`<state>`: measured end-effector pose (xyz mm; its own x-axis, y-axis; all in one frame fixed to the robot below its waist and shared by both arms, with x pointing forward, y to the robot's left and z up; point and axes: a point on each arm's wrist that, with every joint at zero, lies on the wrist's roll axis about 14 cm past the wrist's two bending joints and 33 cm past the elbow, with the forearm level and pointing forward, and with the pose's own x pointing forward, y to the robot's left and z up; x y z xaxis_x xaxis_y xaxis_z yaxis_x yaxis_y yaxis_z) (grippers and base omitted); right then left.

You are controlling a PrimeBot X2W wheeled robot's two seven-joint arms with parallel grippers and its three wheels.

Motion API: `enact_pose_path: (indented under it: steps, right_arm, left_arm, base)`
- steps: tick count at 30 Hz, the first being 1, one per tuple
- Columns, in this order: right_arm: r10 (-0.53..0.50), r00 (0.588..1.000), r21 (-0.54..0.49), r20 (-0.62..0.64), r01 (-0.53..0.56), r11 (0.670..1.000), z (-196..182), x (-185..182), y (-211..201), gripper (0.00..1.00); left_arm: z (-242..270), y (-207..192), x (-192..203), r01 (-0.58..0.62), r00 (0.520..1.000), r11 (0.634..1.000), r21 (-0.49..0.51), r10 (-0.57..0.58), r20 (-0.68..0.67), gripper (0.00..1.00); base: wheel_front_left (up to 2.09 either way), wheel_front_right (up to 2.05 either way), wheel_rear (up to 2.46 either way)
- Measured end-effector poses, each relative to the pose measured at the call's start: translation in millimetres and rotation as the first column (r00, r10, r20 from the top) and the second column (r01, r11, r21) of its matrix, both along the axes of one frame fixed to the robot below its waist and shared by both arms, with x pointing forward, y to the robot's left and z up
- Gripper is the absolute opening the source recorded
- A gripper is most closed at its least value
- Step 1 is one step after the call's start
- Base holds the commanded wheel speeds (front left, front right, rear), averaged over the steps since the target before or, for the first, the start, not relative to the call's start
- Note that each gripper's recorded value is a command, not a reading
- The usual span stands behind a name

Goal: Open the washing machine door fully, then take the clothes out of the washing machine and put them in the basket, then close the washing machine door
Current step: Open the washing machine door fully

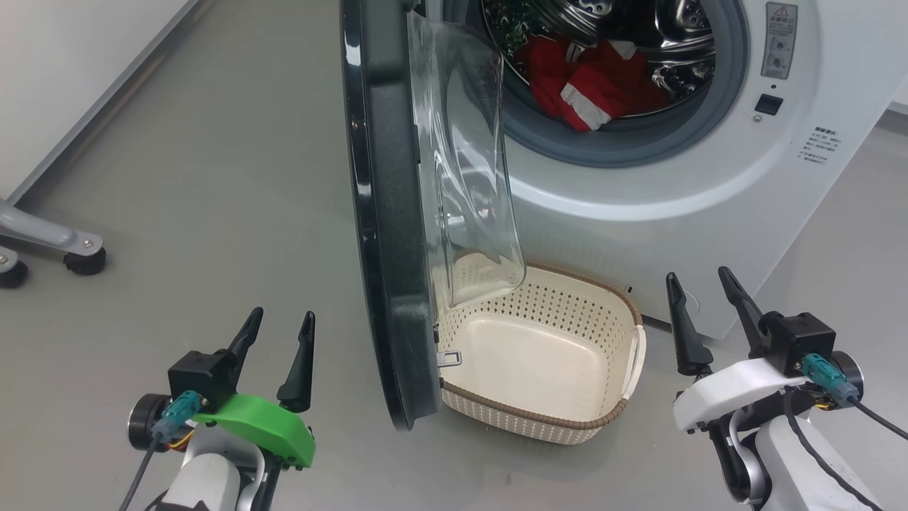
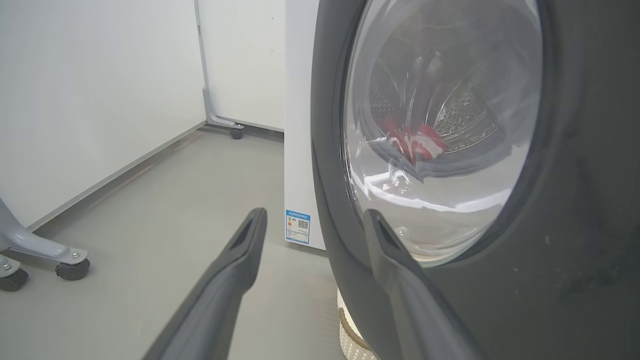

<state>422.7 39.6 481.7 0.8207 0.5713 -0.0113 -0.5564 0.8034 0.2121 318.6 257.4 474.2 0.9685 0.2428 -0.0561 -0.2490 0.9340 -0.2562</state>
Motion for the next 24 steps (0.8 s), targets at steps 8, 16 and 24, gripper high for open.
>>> enact_pose_path:
  steps: [8,16,24]
  right_arm:
    - [-0.014,1.000,0.008,0.003,0.014,1.000,0.9,-0.1,0.8,1.00]
    - [-0.019,1.000,-0.005,-0.001,0.019,1.000,-4.3,-2.7,-2.2,1.00]
    - [-0.027,1.000,0.005,-0.003,0.027,1.000,-3.9,-2.8,-2.1,1.00]
  left_arm:
    - [-0.7,1.4,-0.4,-0.008,1.000,1.000,0.002,0.008,-0.004,1.00]
    - [-1.1,1.3,1.1,-0.008,1.000,1.000,0.002,0.008,-0.005,0.75]
    - [1.1,2.0,2.5,-0.010,1.000,1.000,-0.001,0.010,0.003,0.00]
  base:
    - [0.00,0.00,0.00]
    - [0.00,0.00,0.00]
    - [0.00,0.00,0.00]
